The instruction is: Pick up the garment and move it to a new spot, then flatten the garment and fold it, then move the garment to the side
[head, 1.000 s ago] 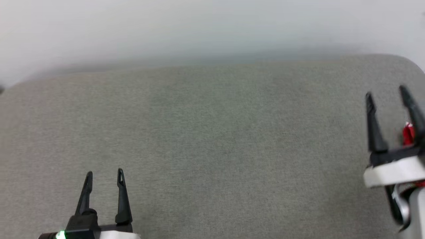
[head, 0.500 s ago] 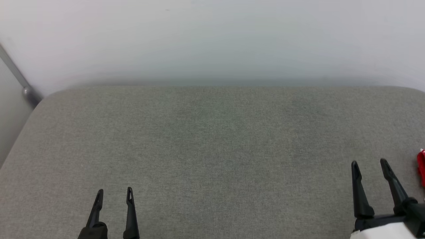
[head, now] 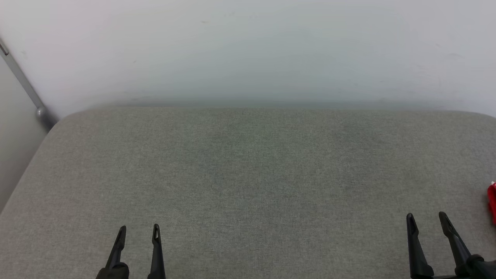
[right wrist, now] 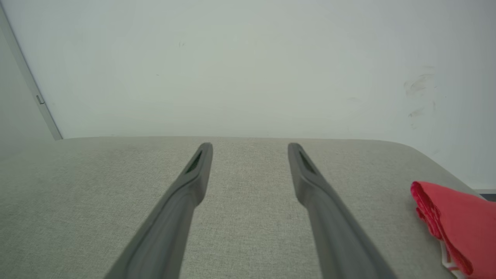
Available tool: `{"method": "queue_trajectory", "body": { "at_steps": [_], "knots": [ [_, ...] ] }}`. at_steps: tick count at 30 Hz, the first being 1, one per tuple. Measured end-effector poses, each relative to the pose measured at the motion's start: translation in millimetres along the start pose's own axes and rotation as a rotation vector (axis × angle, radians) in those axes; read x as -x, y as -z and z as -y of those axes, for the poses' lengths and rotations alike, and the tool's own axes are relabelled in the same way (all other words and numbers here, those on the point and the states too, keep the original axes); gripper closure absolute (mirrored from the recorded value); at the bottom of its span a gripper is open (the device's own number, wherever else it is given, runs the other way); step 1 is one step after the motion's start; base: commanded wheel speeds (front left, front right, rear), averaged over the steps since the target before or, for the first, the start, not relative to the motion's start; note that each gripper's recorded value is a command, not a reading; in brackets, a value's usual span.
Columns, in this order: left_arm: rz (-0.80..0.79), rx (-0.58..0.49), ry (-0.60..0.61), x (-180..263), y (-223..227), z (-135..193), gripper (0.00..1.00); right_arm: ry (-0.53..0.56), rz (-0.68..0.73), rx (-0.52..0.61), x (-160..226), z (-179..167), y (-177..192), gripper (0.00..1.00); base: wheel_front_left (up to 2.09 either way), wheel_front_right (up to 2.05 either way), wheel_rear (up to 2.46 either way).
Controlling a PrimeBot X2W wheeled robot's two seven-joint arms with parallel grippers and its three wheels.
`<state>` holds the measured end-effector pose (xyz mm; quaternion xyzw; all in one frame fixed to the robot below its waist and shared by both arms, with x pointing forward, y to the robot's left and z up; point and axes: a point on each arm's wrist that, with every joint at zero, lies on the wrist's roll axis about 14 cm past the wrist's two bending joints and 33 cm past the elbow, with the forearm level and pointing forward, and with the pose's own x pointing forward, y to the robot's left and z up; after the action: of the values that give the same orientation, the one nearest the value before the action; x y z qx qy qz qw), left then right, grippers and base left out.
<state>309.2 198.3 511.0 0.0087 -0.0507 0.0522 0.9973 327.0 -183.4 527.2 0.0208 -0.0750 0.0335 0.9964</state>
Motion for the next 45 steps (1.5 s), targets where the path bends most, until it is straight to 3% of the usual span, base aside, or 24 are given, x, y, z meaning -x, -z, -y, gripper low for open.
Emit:
{"method": "queue_trajectory", "body": {
  "at_steps": [9,10,17,45],
  "knots": [
    [-0.015,0.004,0.01,1,5,2,0.0,-0.001,-0.011,-0.013,2,-1,4,0.0,0.0,0.0,0.0],
    [-0.017,0.004,0.009,1,5,1,1.0,-0.001,-0.012,-0.014,2,-1,4,1.0,0.0,0.0,0.0],
    [-0.079,0.01,0.008,5,23,2,1.0,0.006,-0.074,-0.026,7,0,22,1.0,0.0,0.0,0.0],
    [-0.179,0.541,-0.067,-16,37,-5,1.0,0.123,-0.105,-0.536,-9,12,33,1.0,0.0,0.0,0.0]
  ]
}}
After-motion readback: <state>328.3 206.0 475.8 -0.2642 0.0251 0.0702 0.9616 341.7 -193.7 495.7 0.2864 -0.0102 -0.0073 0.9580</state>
